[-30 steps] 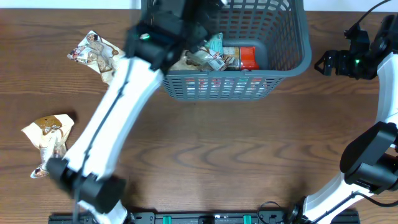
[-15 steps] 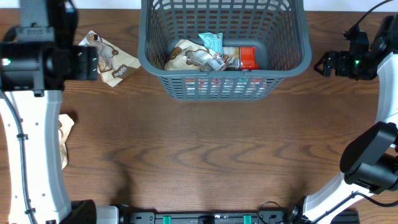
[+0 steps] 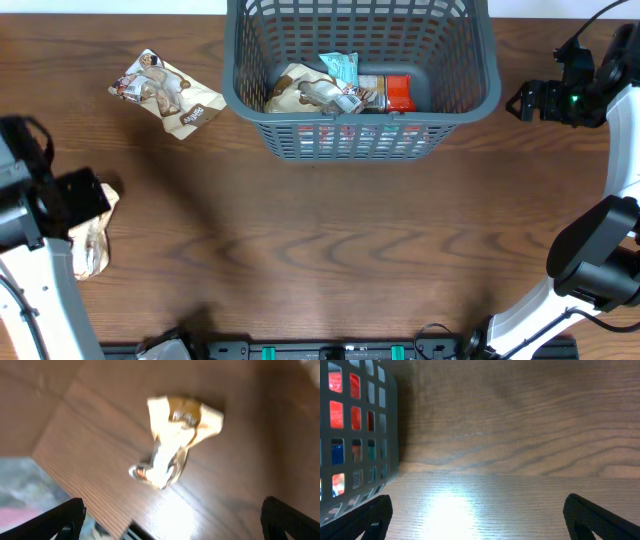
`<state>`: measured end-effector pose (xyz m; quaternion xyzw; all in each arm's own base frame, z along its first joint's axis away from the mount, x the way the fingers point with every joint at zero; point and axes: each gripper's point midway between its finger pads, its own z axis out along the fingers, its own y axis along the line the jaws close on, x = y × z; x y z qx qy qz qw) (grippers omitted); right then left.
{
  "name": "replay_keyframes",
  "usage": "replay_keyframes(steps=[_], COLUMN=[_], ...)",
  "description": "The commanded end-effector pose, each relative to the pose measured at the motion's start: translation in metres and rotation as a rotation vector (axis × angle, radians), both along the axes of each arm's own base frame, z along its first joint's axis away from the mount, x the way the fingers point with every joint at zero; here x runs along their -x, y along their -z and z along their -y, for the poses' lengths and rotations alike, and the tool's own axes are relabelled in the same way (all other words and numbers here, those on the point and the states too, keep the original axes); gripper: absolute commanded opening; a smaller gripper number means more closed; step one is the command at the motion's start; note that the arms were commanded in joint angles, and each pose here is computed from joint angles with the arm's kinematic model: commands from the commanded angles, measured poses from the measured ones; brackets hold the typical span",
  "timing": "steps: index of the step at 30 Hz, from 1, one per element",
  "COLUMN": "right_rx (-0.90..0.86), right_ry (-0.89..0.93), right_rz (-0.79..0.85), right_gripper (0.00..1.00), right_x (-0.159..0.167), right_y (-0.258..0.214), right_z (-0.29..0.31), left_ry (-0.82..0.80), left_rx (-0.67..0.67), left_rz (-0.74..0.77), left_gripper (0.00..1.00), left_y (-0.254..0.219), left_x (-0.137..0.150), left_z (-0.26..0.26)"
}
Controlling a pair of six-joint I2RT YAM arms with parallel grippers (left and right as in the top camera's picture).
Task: Pack container
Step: 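Move left gripper to the lower-left snack pouch and grasp it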
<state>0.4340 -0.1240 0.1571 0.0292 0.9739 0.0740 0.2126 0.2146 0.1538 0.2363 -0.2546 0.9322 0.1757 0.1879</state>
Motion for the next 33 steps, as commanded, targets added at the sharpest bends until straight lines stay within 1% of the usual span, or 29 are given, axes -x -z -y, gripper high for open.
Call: replay_keyframes(steps=[1, 3, 7, 8, 12, 16, 22, 28, 33], right_rx=[0.008, 0.009, 0.012, 0.012, 0.016, 0.018, 0.017, 0.017, 0.018], right_ry=[-0.023, -0.025, -0.032, -0.032, -0.032, -0.032, -0.032, -0.032, -0.031], right_rz=[0.008, 0.007, 0.008, 0.009, 0.018, 0.022, 0.022, 0.022, 0.022], right_gripper=[0.99, 0.99, 0.99, 0.99, 0.99, 0.99, 0.99, 0.99, 0.99], right_x=[-0.001, -0.001, -0.001, -0.001, -0.003, -0.004, -0.004, -0.004, -0.004], right_y=[-0.001, -0.001, -0.001, -0.001, -0.002, -0.002, -0.002, -0.002, -0.002], right_z=[-0.003, -0.003, -0.003, -0.003, -0.002, -0.002, -0.002, -0.002, -0.002], left_ry=[-0.025, -0.05, -0.084, -0.068, 0.08, 0.16, 0.118, 0.065, 0.046], left_rx=[0.111, 0.146, 0.167, 0.167, 0.151, 0.139, 0.129, 0.177, 0.208], left_rz=[-0.051, -0.06, -0.091, -0.105, -0.185, -0.225, -0.229, -0.275, -0.304], left_gripper=[0.98, 0.99, 0.99, 0.99, 0.99, 0.99, 0.99, 0.99, 0.99], left_y=[0.044, 0.064, 0.098, 0.103, 0.112, 0.119, 0.129, 0.154, 0.178], left_x=[0.008, 0.01, 0.014, 0.014, 0.011, 0.006, 0.003, 0.008, 0.005], left_z=[0.001, -0.002, -0.011, -0.012, -0.014, -0.018, -0.034, -0.049, -0.059])
